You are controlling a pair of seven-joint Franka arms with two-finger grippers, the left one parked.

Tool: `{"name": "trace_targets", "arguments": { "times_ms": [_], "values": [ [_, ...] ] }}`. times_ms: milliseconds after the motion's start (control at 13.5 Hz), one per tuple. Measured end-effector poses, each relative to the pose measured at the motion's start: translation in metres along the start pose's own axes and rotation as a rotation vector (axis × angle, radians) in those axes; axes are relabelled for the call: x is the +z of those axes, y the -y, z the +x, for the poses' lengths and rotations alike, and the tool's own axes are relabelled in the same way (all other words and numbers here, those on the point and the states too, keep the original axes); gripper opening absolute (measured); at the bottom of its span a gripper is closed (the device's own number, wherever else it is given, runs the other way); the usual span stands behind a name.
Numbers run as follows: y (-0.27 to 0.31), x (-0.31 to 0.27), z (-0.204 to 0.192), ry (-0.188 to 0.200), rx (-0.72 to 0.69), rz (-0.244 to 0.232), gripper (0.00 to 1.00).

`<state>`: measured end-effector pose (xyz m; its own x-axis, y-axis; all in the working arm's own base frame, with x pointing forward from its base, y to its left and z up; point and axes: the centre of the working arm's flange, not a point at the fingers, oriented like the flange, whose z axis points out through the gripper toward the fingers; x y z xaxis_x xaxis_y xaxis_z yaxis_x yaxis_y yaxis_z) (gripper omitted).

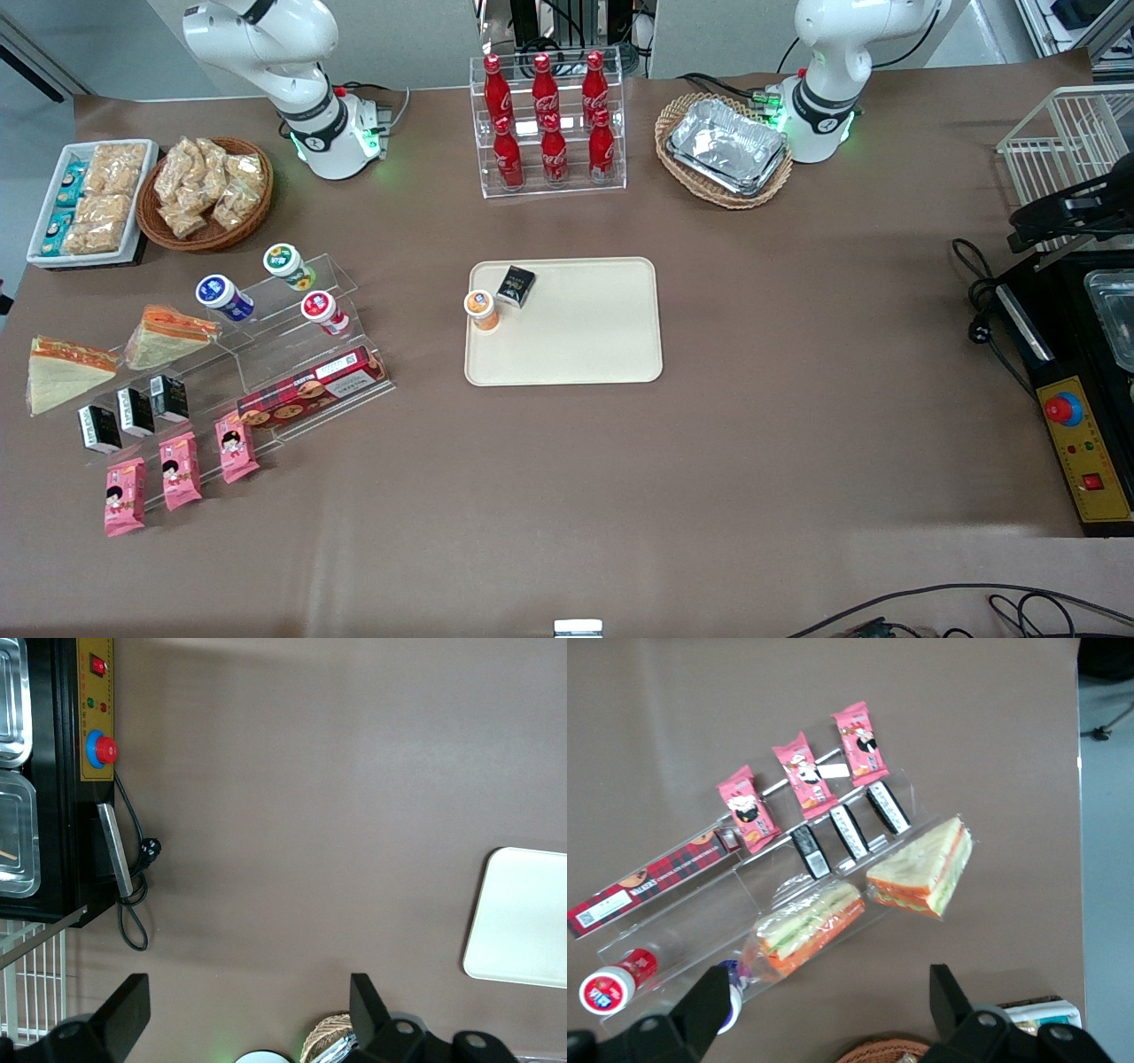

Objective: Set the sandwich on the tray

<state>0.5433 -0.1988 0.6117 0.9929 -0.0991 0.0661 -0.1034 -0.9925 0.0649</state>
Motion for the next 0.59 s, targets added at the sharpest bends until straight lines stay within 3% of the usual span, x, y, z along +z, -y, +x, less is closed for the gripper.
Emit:
{"name": "trace_targets", "arguments": {
  "times_ms": [370, 593],
  "values": [
    [-0.05, 0.014, -0.017, 0.046, 0.169, -0.004, 1.0],
    [-0.064, 0.033, -0.025, 0.111, 0.365, -0.006, 1.0]
  ]
}}
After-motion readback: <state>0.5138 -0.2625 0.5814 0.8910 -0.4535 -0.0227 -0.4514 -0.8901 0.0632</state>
